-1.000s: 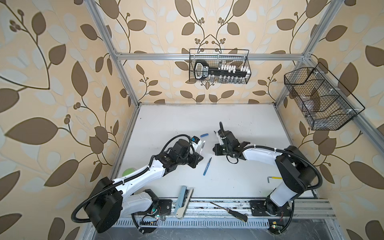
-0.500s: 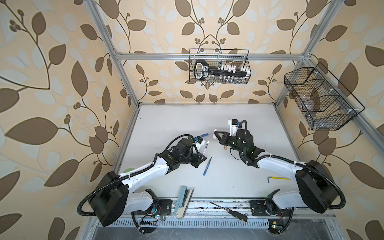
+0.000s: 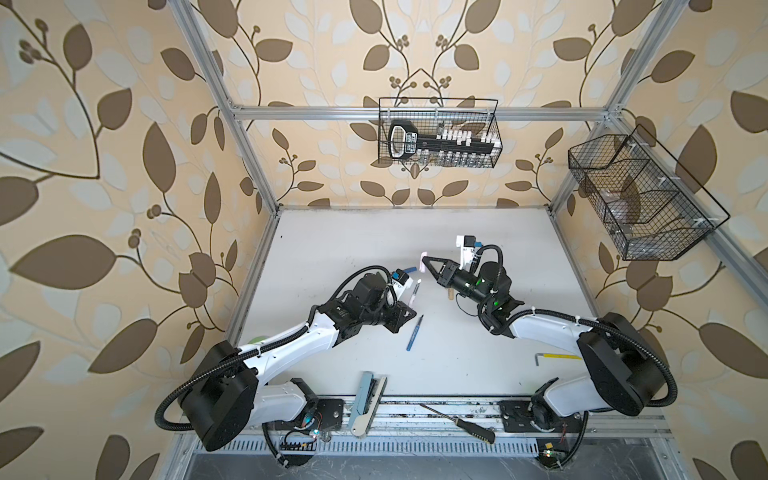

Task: Insert the pens into the pen caps
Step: 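Carry the pink cap toward the pen nib held by the left gripper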

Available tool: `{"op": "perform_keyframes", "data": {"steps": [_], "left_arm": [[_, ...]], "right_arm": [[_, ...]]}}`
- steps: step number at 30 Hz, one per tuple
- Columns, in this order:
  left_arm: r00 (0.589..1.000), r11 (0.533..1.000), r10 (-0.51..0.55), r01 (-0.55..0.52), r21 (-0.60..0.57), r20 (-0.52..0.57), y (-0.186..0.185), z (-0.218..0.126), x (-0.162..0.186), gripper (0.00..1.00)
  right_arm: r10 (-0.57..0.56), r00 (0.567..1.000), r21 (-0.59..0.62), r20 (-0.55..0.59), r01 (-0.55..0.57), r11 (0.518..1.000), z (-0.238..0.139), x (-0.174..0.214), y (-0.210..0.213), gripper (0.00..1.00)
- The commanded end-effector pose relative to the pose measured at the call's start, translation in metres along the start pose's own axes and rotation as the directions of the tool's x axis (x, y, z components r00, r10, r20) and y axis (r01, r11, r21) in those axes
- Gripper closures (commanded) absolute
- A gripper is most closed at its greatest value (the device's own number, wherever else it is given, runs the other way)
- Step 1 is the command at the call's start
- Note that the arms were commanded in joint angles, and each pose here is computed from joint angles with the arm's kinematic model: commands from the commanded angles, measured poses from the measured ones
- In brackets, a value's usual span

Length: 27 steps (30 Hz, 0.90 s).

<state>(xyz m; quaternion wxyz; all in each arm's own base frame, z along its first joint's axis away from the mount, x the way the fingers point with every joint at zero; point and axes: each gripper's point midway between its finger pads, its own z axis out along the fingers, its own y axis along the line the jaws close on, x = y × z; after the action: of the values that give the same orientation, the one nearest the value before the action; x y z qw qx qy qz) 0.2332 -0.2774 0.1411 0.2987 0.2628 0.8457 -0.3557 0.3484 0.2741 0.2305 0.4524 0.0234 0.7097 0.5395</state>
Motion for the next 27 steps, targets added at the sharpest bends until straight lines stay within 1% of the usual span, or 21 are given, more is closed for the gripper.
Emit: {"op": "perform_keyframes", "data": {"steps": [1, 7, 11, 15, 23, 27], "left_arm": [[0.996, 0.997, 0.055, -0.059, 0.055, 0.068, -0.019, -0.003, -0.027, 0.86], [0.994, 0.997, 0.052, -0.058, 0.058, 0.096, -0.021, -0.006, -0.036, 0.87], [0.991, 0.996, 0.05, -0.059, 0.067, 0.126, -0.025, -0.009, -0.042, 0.86], [0.99, 0.995, 0.053, -0.063, 0.071, 0.13, -0.026, -0.01, -0.043, 0.86], [0.994, 0.996, 0.043, -0.051, 0.074, 0.104, -0.025, -0.007, -0.037, 0.86], [0.994, 0.996, 0.044, -0.051, 0.072, 0.104, -0.025, -0.008, -0.036, 0.86]], "right_arm": [[0.001, 1.0, -0.06, 0.008, -0.001, 0.998, -0.003, 0.0, 0.015, 0.87], [-0.026, 1.0, -0.078, 0.011, 0.027, 0.997, -0.006, 0.004, 0.024, 0.87], [-0.032, 0.999, -0.082, 0.006, 0.032, 0.996, -0.004, 0.007, 0.025, 0.87], [-0.027, 1.0, -0.091, 0.016, 0.029, 0.995, -0.006, 0.007, 0.027, 0.87], [-0.05, 0.996, -0.096, 0.073, 0.057, 0.994, -0.014, -0.013, 0.037, 0.87], [-0.07, 0.994, -0.099, 0.084, 0.078, 0.992, -0.017, -0.019, 0.042, 0.87]]}}
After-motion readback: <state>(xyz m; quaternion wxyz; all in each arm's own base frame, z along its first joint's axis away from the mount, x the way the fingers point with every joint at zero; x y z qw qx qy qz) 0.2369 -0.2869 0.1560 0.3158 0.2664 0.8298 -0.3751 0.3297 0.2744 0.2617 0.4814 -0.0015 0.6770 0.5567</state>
